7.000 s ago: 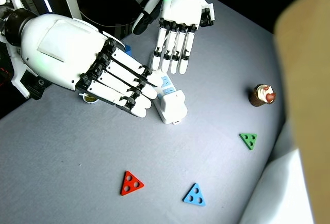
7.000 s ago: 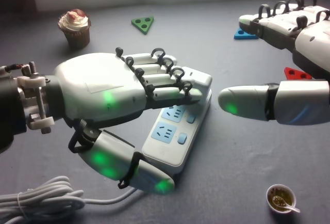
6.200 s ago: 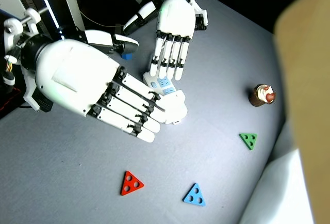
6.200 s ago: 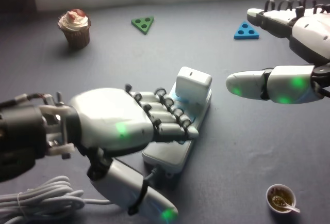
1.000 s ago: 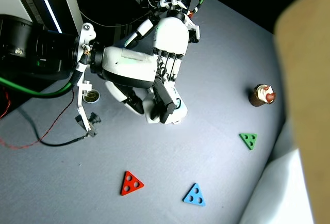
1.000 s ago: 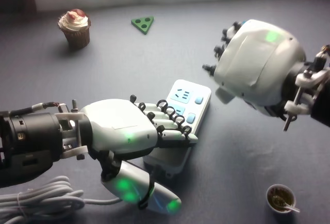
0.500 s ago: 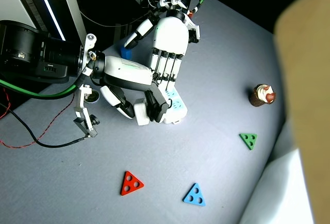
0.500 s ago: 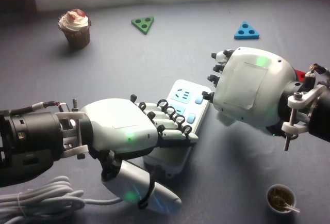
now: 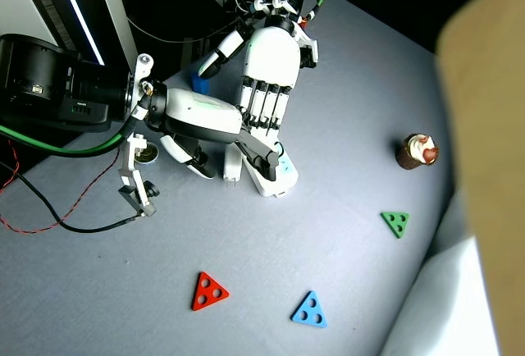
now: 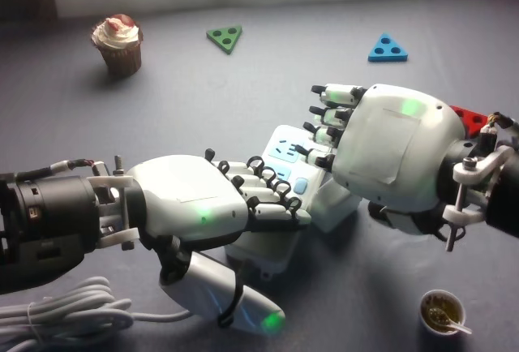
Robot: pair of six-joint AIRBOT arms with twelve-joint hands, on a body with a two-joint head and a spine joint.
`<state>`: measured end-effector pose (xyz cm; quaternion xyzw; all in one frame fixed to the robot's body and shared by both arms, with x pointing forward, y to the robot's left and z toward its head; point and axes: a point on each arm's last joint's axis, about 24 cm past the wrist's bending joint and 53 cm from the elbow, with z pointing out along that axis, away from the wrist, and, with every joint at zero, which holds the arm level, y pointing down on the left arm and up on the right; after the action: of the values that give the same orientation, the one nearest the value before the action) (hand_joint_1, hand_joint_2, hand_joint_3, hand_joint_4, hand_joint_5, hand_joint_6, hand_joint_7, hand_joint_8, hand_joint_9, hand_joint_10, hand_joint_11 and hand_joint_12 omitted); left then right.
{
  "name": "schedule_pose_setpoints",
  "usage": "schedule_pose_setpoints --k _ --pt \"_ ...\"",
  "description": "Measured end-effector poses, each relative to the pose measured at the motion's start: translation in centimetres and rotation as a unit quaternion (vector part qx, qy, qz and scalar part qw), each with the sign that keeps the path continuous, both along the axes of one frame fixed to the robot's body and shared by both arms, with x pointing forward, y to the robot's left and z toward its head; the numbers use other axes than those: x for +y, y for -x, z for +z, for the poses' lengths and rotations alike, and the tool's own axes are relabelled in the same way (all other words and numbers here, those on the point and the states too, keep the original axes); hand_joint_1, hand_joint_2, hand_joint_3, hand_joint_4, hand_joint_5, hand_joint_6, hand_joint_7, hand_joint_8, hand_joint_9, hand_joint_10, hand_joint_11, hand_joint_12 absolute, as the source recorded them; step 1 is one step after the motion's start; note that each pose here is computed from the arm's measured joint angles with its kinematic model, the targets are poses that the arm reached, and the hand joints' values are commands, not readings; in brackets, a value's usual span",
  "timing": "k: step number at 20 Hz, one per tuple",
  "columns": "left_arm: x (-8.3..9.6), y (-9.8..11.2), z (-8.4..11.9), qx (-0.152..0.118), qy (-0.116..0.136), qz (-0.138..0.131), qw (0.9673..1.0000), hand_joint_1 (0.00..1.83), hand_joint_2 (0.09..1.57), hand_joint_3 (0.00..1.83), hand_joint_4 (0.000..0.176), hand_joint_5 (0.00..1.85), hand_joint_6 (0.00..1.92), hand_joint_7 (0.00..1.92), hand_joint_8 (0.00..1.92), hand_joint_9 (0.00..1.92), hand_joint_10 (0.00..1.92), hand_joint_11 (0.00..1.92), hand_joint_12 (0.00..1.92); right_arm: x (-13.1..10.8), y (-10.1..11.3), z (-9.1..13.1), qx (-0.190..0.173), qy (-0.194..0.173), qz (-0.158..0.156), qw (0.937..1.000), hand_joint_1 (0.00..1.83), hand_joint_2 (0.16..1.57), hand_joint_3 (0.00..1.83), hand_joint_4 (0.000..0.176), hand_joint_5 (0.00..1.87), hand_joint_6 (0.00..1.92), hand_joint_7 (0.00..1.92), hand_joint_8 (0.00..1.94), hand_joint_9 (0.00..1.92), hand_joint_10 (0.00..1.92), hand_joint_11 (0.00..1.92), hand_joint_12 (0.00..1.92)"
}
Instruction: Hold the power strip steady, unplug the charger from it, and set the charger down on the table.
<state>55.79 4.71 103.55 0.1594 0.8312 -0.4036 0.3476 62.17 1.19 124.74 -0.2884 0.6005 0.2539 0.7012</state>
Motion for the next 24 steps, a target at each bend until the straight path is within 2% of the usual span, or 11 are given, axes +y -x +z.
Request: schedule_pose_setpoints --k 1,2,4,6,8,12,14,17,20,22,24 --pt "0.0 0.0 0.0 0.0 0.0 0.0 1.0 0.0 1.05 0.0 0.0 0.16 0.0 0.16 0.0 0.13 0.0 0.09 0.0 0.1 0.8 0.1 0.021 -0.019 0.006 0.9996 0.72 0.86 0.0 0.0 0.26 0.0 0.32 0.0 0.3 0.0 0.08 0.55" --pt "0.0 0.0 0.0 0.0 0.0 0.0 1.0 0.0 1.05 0.0 0.0 0.17 0.0 0.16 0.0 0.13 0.0 0.1 0.0 0.2 1.9 0.3 0.042 -0.038 0.014 0.9983 0.67 0.84 0.0 0.0 0.16 0.0 0.23 0.0 0.22 0.0 0.01 0.5" --pt "0.0 0.0 0.0 0.001 -0.001 0.001 1.0 0.0 1.05 0.0 0.0 0.17 0.01 0.17 0.0 0.14 0.0 0.1 0.0 0.0 4.2 1.4 0.083 -0.083 0.032 0.9926 0.66 0.83 0.0 0.0 0.16 0.0 0.23 0.0 0.21 0.0 0.0 0.51" --pt "0.0 0.0 0.0 0.001 -0.002 0.001 1.0 0.0 1.05 0.0 0.0 0.17 0.0 0.16 0.0 0.13 0.0 0.09 0.0 0.0 6.2 2.4 0.094 -0.103 0.046 0.9892 0.64 0.83 0.0 0.0 0.15 0.0 0.22 0.0 0.2 0.0 0.0 0.49" --pt "-0.1 0.2 0.0 0.002 -0.002 0.0 1.0 0.0 1.05 0.0 0.0 0.16 0.0 0.14 0.0 0.11 0.0 0.09 0.0 -0.3 7.1 2.5 0.106 -0.109 0.047 0.9873 0.63 0.82 0.0 0.0 0.17 0.0 0.24 0.0 0.22 0.0 0.0 0.52" --pt "0.0 0.0 0.1 0.001 -0.004 0.002 1.0 0.0 1.05 0.0 0.0 0.14 0.0 0.13 0.0 0.12 0.0 0.09 0.0 -2.9 7.1 2.8 0.125 -0.123 0.018 0.9843 0.59 0.8 0.0 0.0 0.14 0.0 0.23 0.0 0.23 0.0 0.0 0.53" --pt "0.1 -0.2 0.3 -0.002 -0.004 0.004 1.0 0.0 1.05 0.0 0.0 0.14 0.01 0.12 0.0 0.1 0.0 0.08 0.01 -4.3 6.8 2.8 0.131 -0.123 0.001 0.9838 0.57 0.81 0.0 0.0 0.14 0.0 0.22 0.0 0.23 0.0 0.0 0.57" --pt "0.2 -0.8 1.1 -0.009 -0.002 0.01 0.9999 0.0 1.05 0.0 0.0 0.14 0.01 0.14 0.01 0.12 0.01 0.1 0.02 -5.9 6.8 2.5 0.144 -0.118 -0.013 0.9824 0.59 0.84 0.01 0.0 0.14 0.0 0.22 0.0 0.21 0.0 0.0 0.53" --pt "-0.2 -1.2 2.7 -0.017 0.011 0.013 0.9997 0.0 1.04 0.0 0.0 0.14 0.01 0.13 0.0 0.1 0.0 0.08 0.01 -6.9 8.1 2.7 0.16 -0.12 -0.004 0.9798 0.57 0.86 0.01 0.0 0.13 0.0 0.19 0.0 0.19 0.0 0.0 0.51" --pt "-0.2 -2.0 4.1 -0.025 0.023 0.02 0.9992 0.0 1.04 0.0 0.0 0.14 0.0 0.12 0.0 0.1 0.0 0.08 0.01 -7.9 9.0 2.7 0.163 -0.096 -0.009 0.9819 0.54 0.87 0.01 0.0 0.15 0.01 0.22 0.01 0.21 0.01 0.01 0.51" --pt "-0.2 -2.2 5.4 -0.034 0.03 0.022 0.9987 0.0 1.04 0.0 0.0 0.14 0.0 0.12 0.0 0.1 0.0 0.08 0.01 -9.4 9.3 2.7 0.189 -0.111 -0.022 0.9755 0.54 0.87 0.01 0.0 0.15 0.0 0.22 0.01 0.21 0.01 0.01 0.51"
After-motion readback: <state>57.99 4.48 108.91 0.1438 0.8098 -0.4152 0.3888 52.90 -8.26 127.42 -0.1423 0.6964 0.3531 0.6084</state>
